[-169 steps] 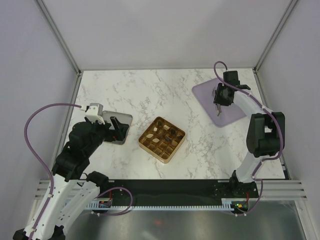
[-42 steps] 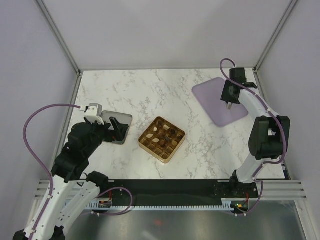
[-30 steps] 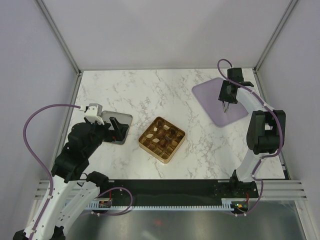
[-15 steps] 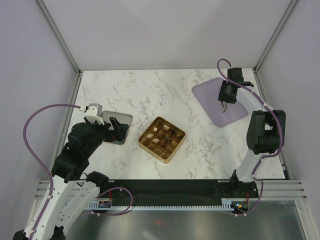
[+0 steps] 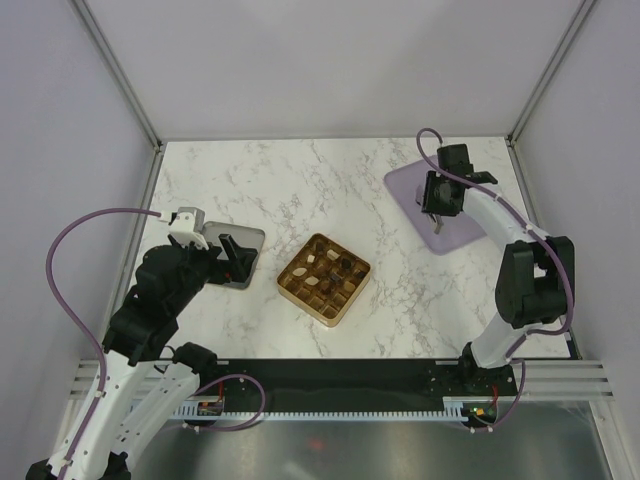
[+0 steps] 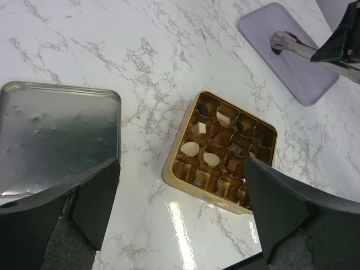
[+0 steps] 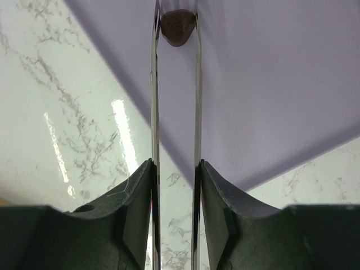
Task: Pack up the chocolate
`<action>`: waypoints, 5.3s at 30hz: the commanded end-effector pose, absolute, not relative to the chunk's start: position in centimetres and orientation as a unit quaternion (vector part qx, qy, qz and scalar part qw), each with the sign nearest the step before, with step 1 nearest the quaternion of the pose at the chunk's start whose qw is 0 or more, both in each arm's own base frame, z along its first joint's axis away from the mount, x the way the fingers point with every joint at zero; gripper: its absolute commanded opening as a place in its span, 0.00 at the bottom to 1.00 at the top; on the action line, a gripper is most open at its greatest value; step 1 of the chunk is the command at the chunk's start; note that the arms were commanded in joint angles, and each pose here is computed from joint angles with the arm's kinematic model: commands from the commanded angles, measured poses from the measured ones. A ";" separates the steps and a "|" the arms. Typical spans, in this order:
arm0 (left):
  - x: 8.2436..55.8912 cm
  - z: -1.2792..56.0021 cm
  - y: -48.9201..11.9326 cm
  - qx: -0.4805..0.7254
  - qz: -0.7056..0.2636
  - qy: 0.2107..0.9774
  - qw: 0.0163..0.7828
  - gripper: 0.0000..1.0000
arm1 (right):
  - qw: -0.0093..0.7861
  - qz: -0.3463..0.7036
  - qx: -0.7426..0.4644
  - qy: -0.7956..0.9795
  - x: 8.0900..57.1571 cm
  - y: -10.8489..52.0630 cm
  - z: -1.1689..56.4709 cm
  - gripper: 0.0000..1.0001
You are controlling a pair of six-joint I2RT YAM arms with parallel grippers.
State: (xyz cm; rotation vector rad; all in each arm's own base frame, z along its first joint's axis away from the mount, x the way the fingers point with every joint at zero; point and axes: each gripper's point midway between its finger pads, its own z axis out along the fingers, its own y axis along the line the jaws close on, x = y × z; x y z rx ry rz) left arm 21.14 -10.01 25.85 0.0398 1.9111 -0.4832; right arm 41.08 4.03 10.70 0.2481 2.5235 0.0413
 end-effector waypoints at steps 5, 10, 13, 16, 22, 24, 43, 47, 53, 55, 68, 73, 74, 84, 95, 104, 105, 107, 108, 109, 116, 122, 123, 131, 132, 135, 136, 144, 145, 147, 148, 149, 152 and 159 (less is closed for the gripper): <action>21.1 26.1 -10.1 0.020 -0.206 0.803 0.559 1.00 | 0.323 0.013 0.057 0.945 38.9 6.8 13.4 0.43; 21.1 26.1 -10.1 0.021 -0.207 0.803 0.558 1.00 | 0.321 0.013 0.037 0.946 37.4 8.1 13.7 0.43; 21.1 26.1 -10.1 0.021 -0.208 0.803 0.558 1.00 | 0.322 0.009 0.029 0.946 36.8 8.4 13.8 0.43; 21.1 26.0 -10.1 0.021 -0.207 0.804 0.557 1.00 | 0.323 0.001 0.028 0.946 36.6 8.2 13.8 0.43; 21.0 26.1 -10.2 0.021 -0.209 0.802 0.559 1.00 | 0.324 -0.023 0.036 0.945 36.3 7.2 14.0 0.46; 21.0 26.0 -10.1 0.021 -0.209 0.803 0.558 1.00 | 0.329 -0.026 0.040 0.943 36.2 7.0 14.5 0.47; 21.0 26.1 -10.3 0.023 -0.212 0.803 0.556 1.00 | 0.304 0.007 0.051 0.951 33.1 7.6 13.0 0.49; 20.9 26.1 -10.3 0.022 -0.212 0.803 0.557 1.00 | 0.295 0.003 0.052 0.954 32.7 7.5 12.0 0.49; 21.0 25.9 -10.3 0.022 -0.212 0.804 0.555 1.00 | 0.294 -0.002 0.052 0.954 32.8 7.3 11.6 0.45; 20.9 26.1 -10.3 0.022 -0.212 0.803 0.557 1.00 | 0.295 -0.003 0.052 0.954 32.9 7.3 11.7 0.45; 21.0 26.0 -10.2 0.021 -0.210 0.803 0.557 1.00 | 0.312 -0.014 0.044 0.949 33.7 7.0 13.6 0.41; 21.0 26.1 -10.2 0.021 -0.210 0.803 0.557 1.00 | 0.315 -0.013 0.041 0.948 33.5 7.0 14.2 0.40; 21.0 26.0 -10.2 0.021 -0.210 0.803 0.557 1.00 | 0.317 -0.012 0.040 0.948 33.5 7.0 14.4 0.40; 21.0 26.0 -10.2 0.022 -0.210 0.803 0.557 1.00 | 0.334 0.051 -0.016 0.941 31.5 11.3 17.6 0.39; 21.0 26.1 -10.2 0.022 -0.210 0.803 0.557 1.00 | 0.300 0.183 -0.134 0.927 23.6 18.9 19.5 0.38; 21.0 26.0 -10.2 0.021 -0.209 0.803 0.557 1.00 | 0.242 0.255 -0.221 0.910 17.1 22.1 18.8 0.38; 21.0 26.0 -10.2 0.021 -0.209 0.803 0.557 1.00 | 0.236 0.257 -0.229 0.909 16.3 22.4 18.6 0.38; 21.0 26.0 -10.2 0.021 -0.209 0.804 0.557 1.00 | 0.228 0.258 -0.232 0.910 15.4 22.2 18.1 0.38; 21.0 26.0 -10.2 0.021 -0.209 0.804 0.557 1.00 | 0.220 0.261 -0.238 0.909 14.6 22.3 17.9 0.38; 21.1 26.0 -10.2 0.021 -0.209 0.804 0.557 1.00 | 0.218 0.267 -0.242 0.907 14.1 22.4 18.0 0.38; 21.1 26.0 -10.2 0.022 -0.210 0.804 0.556 1.00 | 0.205 0.253 -0.248 0.912 12.3 21.4 17.2 0.38; 21.1 25.9 -10.2 0.022 -0.209 0.806 0.554 1.00 | 0.203 0.245 -0.247 0.915 11.9 20.7 16.8 0.38; 21.1 25.8 -10.2 0.022 -0.209 0.806 0.554 1.00 | 0.201 0.243 -0.248 0.916 11.9 20.6 16.6 0.38; 21.1 25.9 -10.2 0.021 -0.209 0.805 0.555 1.00 | 0.201 0.250 -0.248 0.914 11.9 21.0 16.8 0.40; 21.1 25.9 -10.2 0.021 -0.209 0.805 0.555 1.00 | 0.202 0.249 -0.247 0.915 11.9 21.0 16.7 0.41; 21.1 26.0 -10.2 0.021 -0.209 0.804 0.556 1.00 | 0.208 0.243 -0.244 0.915 12.2 21.0 16.9 0.43; 21.1 25.9 -10.2 0.021 -0.209 0.805 0.555 1.00 | 0.210 0.242 -0.244 0.915 12.3 21.0 17.0 0.43; 21.1 26.0 -10.2 0.021 -0.210 0.804 0.556 1.00 | 0.222 0.238 -0.238 0.915 12.8 21.0 17.4 0.49; 21.0 25.9 -10.2 0.021 -0.210 0.805 0.555 1.00 | 0.226 0.236 -0.236 0.915 13.0 21.0 17.5 0.49; 21.0 25.9 -10.2 0.021 -0.210 0.804 0.556 1.00 | 0.231 0.236 -0.234 0.914 13.1 21.0 17.8 0.50; 21.0 26.0 -10.2 0.021 -0.211 0.804 0.556 1.00 | 0.233 0.235 -0.234 0.914 13.2 21.0 17.8 0.50; 21.0 26.1 -10.2 0.021 -0.211 0.803 0.557 1.00 | 0.235 0.236 -0.232 0.914 13.3 21.1 18.0 0.50; 21.0 26.1 -10.2 0.021 -0.211 0.802 0.558 1.00 | 0.245 0.242 -0.230 0.910 13.6 21.3 18.8 0.49; 21.0 26.0 -10.3 0.022 -0.211 0.803 0.556 1.00 | 0.288 0.262 -0.220 0.894 15.0 22.4 22.8 0.47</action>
